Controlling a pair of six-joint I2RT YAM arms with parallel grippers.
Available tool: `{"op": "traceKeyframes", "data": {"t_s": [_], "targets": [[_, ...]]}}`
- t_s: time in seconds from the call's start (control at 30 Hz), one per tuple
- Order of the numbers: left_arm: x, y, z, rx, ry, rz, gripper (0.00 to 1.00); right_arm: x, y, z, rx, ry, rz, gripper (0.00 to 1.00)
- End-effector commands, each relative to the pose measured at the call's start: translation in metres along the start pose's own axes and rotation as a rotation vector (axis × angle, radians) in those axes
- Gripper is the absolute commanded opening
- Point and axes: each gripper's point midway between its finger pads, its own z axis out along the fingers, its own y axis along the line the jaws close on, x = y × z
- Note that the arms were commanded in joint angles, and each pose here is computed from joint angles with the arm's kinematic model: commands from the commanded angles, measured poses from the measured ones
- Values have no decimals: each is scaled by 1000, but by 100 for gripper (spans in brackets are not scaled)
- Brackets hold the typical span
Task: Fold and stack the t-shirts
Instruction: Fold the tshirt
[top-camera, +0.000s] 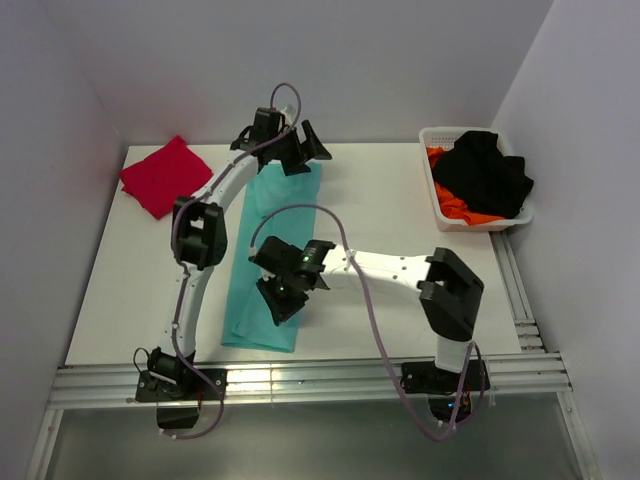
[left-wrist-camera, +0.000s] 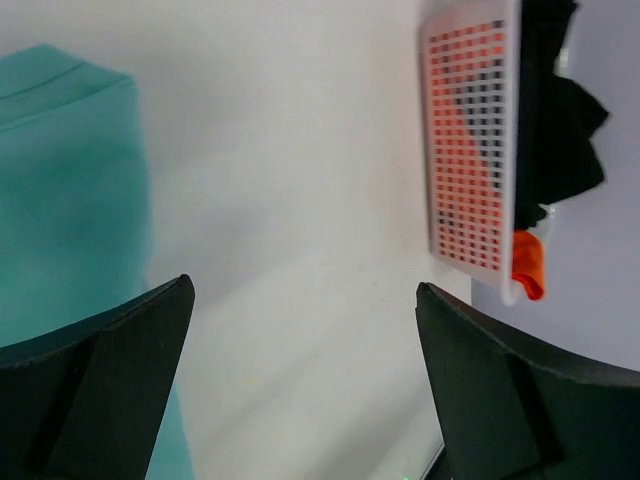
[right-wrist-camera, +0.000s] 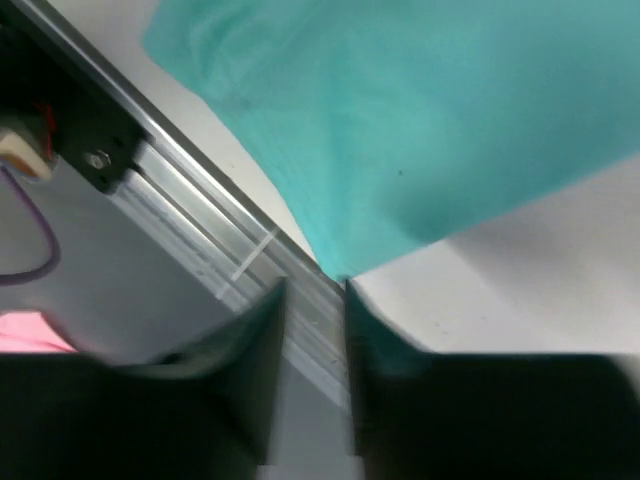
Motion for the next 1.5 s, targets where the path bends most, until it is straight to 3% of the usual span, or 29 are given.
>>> {"op": "traceKeyframes", "data": {"t_s": [0.0,0.07,0.1,0.2,0.3,0.43,0.57,0.73,0.77,0.87,1.0,1.2,1.47], "targets": [[-66,-126,-117,140,-259,208,100,-39,7,-57,39,-209,-10,42],[-71,-128,-139,92,-308,219,100,-37,3,-63,71,-226,11,45],[-81,-137,-168,68,-367,224,99,-36,2,-72,84,-249,9,51],[-96,-134,-224,-65,-479,225,100,-26,-9,-78,144,-263,50,51],[-75,-93,-273,-339,-517,175,100,-17,-24,-93,191,-313,94,50],[13,-7,-308,-643,-387,89,99,2,-29,-91,144,-329,140,50],[153,83,-327,-842,-131,-75,98,31,-34,-77,77,-312,232,50],[249,115,-352,-827,-77,-187,97,51,-22,-67,-74,-322,306,70],[256,107,-357,-769,-95,-195,97,51,-20,-66,-92,-323,312,80],[286,115,-360,-748,-51,-226,96,39,-5,-67,-171,-353,318,88],[297,113,-351,-669,-46,-240,93,20,5,-63,-177,-369,340,89],[309,119,-347,-716,16,-303,86,-10,25,-64,-182,-357,369,88],[328,137,-341,-868,83,-358,93,-22,14,-79,-130,-403,422,88]]}}
